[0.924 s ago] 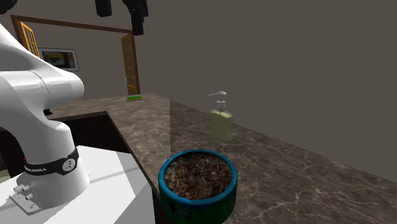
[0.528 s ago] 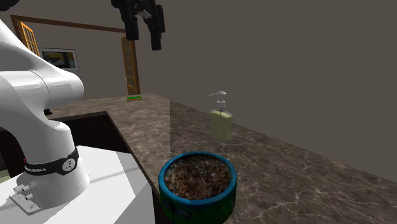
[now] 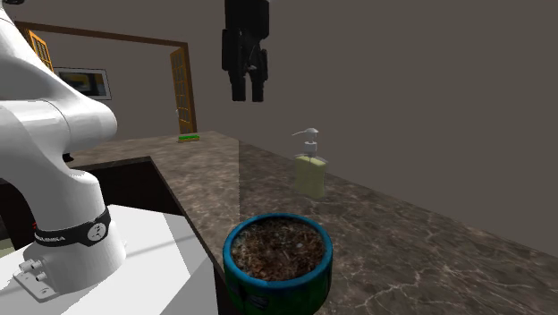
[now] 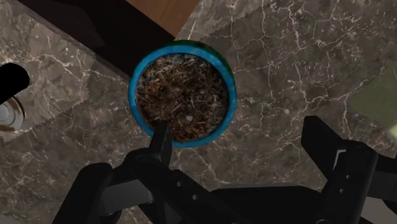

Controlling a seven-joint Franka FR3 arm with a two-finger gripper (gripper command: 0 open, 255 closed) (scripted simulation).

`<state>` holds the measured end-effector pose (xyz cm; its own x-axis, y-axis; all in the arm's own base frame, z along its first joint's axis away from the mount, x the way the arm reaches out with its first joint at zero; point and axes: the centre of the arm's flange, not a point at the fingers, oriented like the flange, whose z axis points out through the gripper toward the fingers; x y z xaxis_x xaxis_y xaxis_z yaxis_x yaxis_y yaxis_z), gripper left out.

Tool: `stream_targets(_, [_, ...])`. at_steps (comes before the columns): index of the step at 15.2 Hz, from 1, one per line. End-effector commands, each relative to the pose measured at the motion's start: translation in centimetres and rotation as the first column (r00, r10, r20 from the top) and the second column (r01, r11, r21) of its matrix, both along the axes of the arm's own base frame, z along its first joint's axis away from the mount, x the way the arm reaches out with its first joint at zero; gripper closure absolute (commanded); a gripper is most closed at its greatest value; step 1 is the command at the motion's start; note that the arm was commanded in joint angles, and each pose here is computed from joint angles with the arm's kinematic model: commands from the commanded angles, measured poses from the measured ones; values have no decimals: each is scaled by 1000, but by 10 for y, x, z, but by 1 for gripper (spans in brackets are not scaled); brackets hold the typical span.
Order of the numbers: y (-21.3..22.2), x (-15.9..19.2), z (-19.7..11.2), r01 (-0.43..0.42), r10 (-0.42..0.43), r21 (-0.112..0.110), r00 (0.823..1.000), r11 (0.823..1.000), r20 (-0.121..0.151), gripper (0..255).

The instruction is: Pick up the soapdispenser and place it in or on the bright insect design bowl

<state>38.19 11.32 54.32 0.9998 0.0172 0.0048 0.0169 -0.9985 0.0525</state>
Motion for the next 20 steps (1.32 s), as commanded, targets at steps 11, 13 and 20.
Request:
stream_targets(11, [112, 67, -86, 71, -66, 64, 995, 995, -74, 0])
stream_targets(13, [131, 78, -100, 83, -77, 74, 993, 994, -86, 0])
stream_targets(20, [197, 118, -148, 126, -111, 108, 985, 986, -131, 0])
